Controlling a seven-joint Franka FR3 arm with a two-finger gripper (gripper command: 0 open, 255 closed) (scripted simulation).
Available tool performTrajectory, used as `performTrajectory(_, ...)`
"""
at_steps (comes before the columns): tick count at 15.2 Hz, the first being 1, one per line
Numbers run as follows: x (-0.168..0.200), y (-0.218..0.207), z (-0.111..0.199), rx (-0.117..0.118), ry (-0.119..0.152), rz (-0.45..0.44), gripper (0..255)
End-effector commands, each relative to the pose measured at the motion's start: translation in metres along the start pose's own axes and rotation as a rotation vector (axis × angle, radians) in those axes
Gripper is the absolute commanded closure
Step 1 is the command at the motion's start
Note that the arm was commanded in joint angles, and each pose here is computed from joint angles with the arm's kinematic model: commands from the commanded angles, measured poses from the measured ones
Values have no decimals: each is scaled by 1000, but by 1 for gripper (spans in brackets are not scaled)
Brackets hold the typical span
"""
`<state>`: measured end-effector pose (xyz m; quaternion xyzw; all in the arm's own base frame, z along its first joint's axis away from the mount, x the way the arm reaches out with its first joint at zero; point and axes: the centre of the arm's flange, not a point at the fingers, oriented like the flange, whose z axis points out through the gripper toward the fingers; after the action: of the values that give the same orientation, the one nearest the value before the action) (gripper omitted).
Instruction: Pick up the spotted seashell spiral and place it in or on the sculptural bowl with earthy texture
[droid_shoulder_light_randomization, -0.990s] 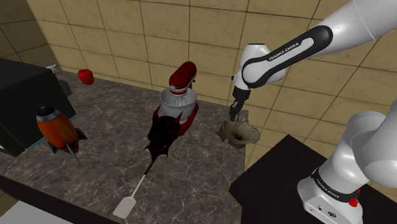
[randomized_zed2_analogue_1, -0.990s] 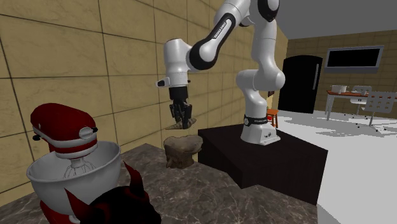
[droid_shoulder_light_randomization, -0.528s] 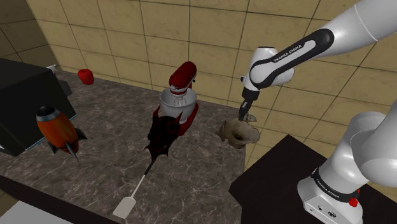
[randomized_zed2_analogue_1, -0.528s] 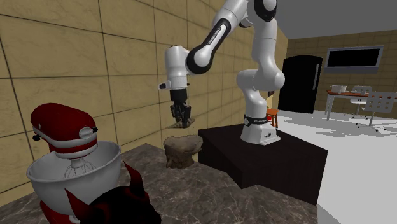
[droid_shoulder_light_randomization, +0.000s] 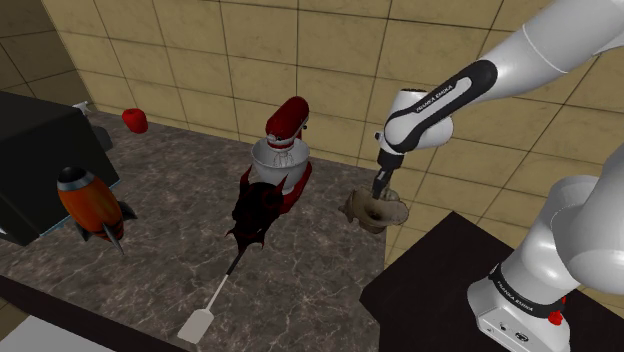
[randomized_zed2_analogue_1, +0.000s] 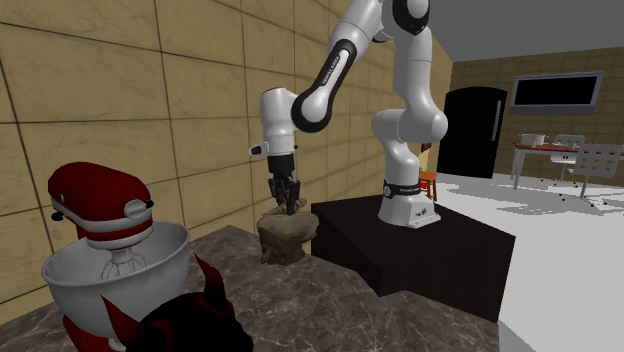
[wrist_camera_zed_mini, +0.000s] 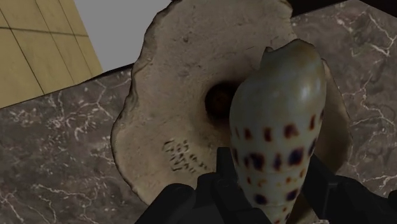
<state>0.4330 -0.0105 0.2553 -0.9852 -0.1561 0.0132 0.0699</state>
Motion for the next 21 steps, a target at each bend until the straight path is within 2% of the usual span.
performTrajectory(1,-1,3,10,0,1,0,255)
performTrajectory(8,-1,3,10,0,1,0,255)
performTrajectory(9,-1,3,10,0,1,0,0)
performTrajectory(14,-1,3,10,0,1,0,0)
performTrajectory(18,-1,3,-40,0,1,0,0)
performTrajectory(21,-1,3,-40,-1,1,0,0)
